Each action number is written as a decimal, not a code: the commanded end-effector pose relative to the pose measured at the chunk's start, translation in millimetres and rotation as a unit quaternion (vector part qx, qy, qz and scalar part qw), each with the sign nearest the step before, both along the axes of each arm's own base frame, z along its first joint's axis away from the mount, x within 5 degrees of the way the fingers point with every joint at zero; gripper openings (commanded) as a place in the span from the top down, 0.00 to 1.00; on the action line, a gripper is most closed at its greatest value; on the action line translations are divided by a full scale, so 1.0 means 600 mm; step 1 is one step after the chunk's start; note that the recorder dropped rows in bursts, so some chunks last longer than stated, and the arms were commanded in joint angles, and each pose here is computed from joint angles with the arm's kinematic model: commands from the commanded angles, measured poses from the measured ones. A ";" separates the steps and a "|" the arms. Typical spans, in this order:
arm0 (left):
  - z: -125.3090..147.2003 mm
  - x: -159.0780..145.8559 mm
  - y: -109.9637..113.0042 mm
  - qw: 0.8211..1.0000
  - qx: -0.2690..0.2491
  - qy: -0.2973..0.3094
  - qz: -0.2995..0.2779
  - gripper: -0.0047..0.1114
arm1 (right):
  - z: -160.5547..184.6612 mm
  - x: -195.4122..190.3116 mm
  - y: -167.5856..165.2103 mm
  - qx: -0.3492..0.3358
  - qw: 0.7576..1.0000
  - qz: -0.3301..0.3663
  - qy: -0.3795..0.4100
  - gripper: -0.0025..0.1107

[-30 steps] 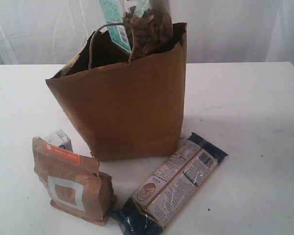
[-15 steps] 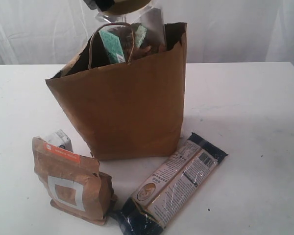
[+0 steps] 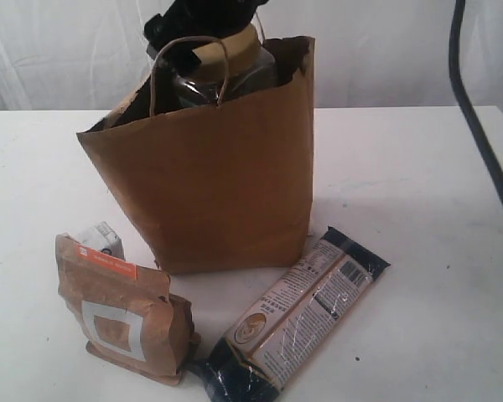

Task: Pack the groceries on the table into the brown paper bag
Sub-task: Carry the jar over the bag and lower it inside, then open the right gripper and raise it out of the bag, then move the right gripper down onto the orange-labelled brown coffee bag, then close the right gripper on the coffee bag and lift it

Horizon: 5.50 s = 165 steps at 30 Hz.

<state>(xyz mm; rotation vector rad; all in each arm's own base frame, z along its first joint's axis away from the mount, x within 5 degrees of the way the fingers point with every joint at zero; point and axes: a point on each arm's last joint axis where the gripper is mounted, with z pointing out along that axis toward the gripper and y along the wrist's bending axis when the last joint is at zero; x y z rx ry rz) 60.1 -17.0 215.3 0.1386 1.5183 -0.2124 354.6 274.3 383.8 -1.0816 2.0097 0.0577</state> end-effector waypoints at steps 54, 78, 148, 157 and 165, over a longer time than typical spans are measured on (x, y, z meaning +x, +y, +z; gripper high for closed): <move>-0.001 0.000 -0.003 1.000 -0.014 0.003 -0.012 0.96 | -0.025 0.002 -0.027 -0.066 0.991 -0.098 0.058 0.05; 0.014 0.002 0.031 0.994 -0.028 0.010 0.102 0.96 | 0.136 -0.137 -0.052 0.095 0.988 0.078 0.097 0.05; -0.026 0.005 0.012 0.999 -0.009 0.033 0.042 0.96 | -0.268 -0.211 0.138 -0.169 0.928 0.179 0.281 0.40; -0.026 0.005 0.012 0.999 -0.009 0.033 0.042 0.96 | -0.296 -0.220 0.142 -0.172 0.910 0.174 0.335 0.56; -0.026 0.005 0.012 0.999 -0.009 0.033 0.041 0.96 | -0.267 -0.226 0.134 -0.163 0.912 0.157 0.343 0.98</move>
